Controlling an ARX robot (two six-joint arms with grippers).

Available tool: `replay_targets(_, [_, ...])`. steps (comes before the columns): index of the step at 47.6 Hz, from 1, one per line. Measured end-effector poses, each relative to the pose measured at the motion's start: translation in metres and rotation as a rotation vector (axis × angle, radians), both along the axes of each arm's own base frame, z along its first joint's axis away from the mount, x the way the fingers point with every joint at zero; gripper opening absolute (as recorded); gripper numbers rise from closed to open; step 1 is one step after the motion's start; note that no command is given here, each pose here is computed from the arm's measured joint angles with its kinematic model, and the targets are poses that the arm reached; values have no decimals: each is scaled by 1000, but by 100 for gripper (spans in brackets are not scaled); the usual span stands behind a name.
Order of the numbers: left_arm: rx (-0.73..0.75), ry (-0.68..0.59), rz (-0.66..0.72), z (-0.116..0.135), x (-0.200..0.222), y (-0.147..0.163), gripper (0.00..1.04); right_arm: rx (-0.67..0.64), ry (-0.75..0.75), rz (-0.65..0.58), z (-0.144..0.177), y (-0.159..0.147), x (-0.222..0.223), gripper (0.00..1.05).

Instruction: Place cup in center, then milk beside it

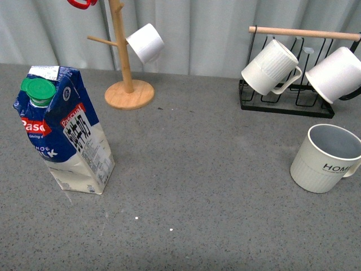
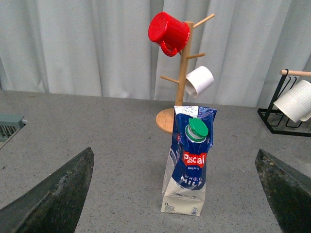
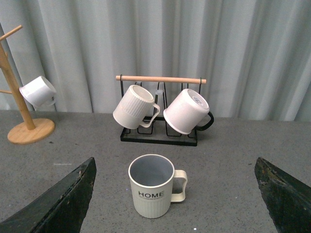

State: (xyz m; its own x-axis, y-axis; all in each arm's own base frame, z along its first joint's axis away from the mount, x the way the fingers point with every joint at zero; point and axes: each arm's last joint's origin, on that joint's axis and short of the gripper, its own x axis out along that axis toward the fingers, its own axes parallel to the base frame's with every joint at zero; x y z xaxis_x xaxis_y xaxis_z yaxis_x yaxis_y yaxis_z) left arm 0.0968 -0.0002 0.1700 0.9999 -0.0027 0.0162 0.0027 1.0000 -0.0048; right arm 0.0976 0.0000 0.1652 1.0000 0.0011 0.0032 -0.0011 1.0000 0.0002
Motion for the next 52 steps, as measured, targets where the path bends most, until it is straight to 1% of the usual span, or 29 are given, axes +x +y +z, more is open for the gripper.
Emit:
replay_targets(8, [0, 0, 0, 0, 0, 0, 98, 0, 0, 0, 0, 0, 0, 95])
replay_targets(9, [0, 0, 0, 0, 0, 0, 98, -17, 12, -22, -1, 0, 0, 95])
replay_targets(12, [0, 0, 1, 0, 0, 0, 98, -120, 115, -171, -4, -2, 3, 95])
replay_targets(14, [0, -1, 0, 0, 0, 0, 98, -151, 170, -199, -5, -4, 7, 95])
replay_targets(19, [0, -1, 0, 0, 0, 0, 98, -151, 207, -165, -2, -8, 19, 95])
replay_targets(25, [0, -1, 0, 0, 0, 0, 98, -120, 253, -136, 6, -18, 49, 95])
replay_targets(28, [0, -1, 0, 0, 0, 0, 98, -84, 308, -124, 7, -23, 73, 95])
replay_targets(34, [0, -1, 0, 0, 0, 0, 98, -13, 452, -117, -3, -26, 118, 95])
replay_targets(39, [0, 0, 0, 0, 0, 0, 98, 18, 571, -125, -11, -25, 151, 95])
replay_targets(47, [0, -1, 0, 0, 0, 0, 98, 58, 710, -100, -22, -18, 183, 95])
replay_targets(52, [0, 0, 0, 0, 0, 0, 98, 75, 767, -103, -27, -16, 199, 95])
